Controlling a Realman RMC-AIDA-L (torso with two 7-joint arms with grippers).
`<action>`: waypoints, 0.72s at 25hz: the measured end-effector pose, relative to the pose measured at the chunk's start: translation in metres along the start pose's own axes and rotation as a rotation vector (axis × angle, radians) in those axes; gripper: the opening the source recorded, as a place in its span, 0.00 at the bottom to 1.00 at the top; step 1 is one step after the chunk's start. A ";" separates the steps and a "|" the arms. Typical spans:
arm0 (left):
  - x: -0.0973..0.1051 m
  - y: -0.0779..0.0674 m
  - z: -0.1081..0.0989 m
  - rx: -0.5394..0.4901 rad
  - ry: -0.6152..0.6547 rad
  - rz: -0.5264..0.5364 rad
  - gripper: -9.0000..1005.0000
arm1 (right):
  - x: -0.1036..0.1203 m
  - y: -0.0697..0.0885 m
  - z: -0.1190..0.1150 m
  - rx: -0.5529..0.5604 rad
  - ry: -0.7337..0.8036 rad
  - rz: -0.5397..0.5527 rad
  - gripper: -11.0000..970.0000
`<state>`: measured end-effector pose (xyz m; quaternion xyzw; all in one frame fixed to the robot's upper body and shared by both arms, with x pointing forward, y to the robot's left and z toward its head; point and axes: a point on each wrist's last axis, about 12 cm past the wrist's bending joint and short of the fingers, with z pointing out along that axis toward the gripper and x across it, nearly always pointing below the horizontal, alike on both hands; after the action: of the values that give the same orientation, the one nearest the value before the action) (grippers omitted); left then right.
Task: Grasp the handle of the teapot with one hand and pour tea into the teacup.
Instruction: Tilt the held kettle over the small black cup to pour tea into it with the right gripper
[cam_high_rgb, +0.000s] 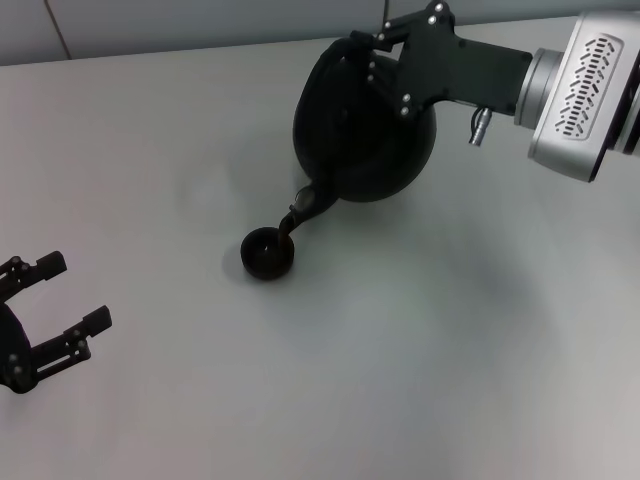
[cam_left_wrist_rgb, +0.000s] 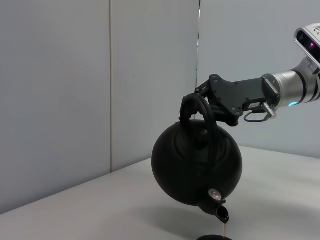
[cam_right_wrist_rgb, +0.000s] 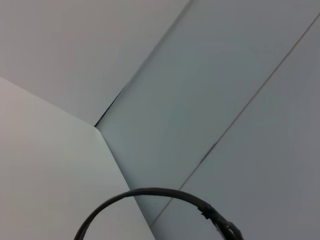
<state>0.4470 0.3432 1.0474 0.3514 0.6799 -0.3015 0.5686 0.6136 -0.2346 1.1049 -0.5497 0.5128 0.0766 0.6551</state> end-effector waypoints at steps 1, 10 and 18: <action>0.000 0.000 0.000 0.000 0.000 -0.001 0.81 | 0.000 0.000 0.000 -0.001 0.000 -0.001 0.12; 0.000 0.000 0.000 -0.002 -0.002 -0.002 0.81 | 0.000 0.003 0.003 -0.022 0.004 -0.011 0.13; 0.000 0.000 0.001 -0.005 -0.009 -0.005 0.81 | -0.001 0.004 0.005 -0.019 0.001 -0.018 0.14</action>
<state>0.4474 0.3428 1.0476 0.3472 0.6789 -0.3029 0.5717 0.6134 -0.2290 1.1028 -0.5605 0.5072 0.0753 0.6503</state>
